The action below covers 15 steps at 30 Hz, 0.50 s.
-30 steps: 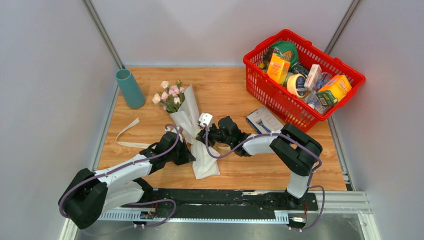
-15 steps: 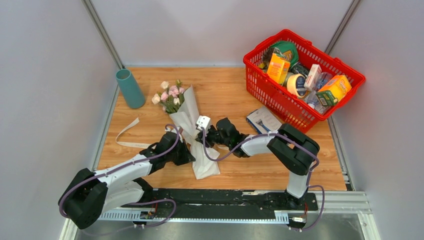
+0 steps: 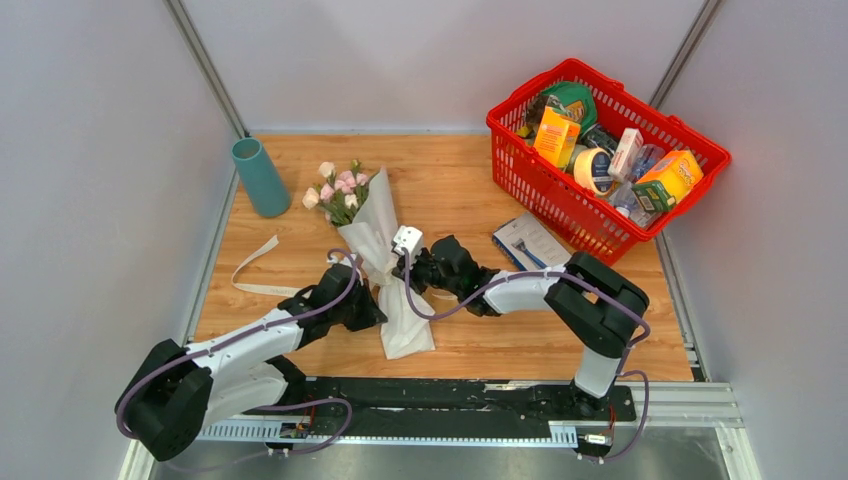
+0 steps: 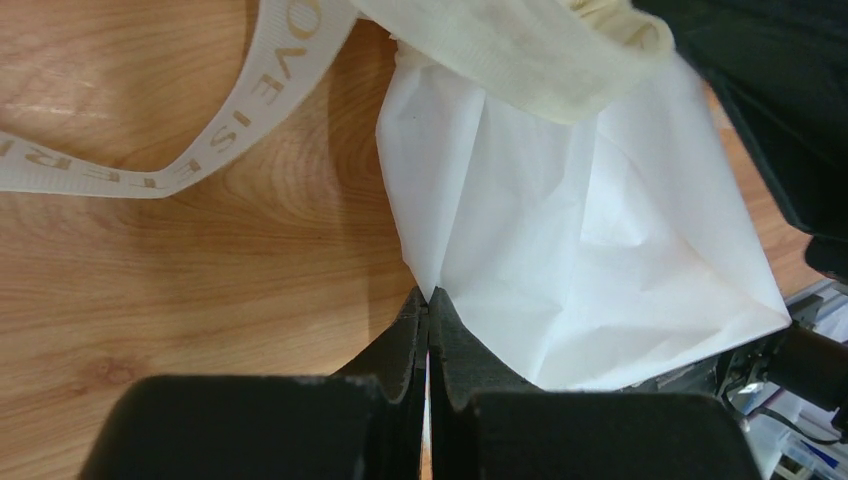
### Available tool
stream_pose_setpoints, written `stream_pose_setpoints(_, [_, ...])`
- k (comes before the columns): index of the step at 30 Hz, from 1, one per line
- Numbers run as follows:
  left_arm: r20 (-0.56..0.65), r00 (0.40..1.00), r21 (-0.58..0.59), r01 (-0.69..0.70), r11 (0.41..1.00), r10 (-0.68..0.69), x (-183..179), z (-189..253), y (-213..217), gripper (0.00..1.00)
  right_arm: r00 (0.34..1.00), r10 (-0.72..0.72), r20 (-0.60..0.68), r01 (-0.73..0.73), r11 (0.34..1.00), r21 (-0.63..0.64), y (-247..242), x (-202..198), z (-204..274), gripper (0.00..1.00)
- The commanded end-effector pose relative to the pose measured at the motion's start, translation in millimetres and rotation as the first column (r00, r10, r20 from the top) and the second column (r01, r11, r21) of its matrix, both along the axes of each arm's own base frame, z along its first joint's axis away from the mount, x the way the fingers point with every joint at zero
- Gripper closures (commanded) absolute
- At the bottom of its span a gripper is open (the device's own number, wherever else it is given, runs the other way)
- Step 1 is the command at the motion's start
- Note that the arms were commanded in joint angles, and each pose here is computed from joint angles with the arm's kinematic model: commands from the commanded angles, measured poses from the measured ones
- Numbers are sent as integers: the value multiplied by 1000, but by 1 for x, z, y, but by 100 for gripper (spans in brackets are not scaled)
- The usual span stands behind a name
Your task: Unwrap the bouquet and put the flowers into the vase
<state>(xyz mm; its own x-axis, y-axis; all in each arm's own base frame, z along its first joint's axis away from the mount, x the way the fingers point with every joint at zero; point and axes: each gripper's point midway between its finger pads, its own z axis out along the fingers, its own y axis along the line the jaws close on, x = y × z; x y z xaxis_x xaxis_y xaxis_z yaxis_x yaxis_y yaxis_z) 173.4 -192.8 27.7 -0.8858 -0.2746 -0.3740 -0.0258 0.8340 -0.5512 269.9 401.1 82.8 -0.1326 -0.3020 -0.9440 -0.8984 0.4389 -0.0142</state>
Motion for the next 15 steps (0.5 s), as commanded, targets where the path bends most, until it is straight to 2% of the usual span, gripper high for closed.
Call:
stream_pose_setpoints(1, [-7, 1000, 45, -14, 999, 14, 0, 1, 7, 100, 997, -79, -5, 79, 991, 104, 8, 16, 44, 97])
stream_pose_setpoints(6, [-11, 1000, 65, -22, 998, 23, -1, -1, 11, 100, 990, -139, 13, 138, 987, 82, -3, 24, 41, 100])
stream_pose_setpoints(11, [-16, 999, 76, -30, 997, 31, -1, -3, 13, 100, 992, -127, -17, 128, 988, 90, -1, 19, 51, 100])
stream_pose_setpoints(15, [-23, 999, 93, -42, 995, 44, -2, -5, 17, 100, 945, -314, -95, 322, 943, 83, -24, 45, 52, 100])
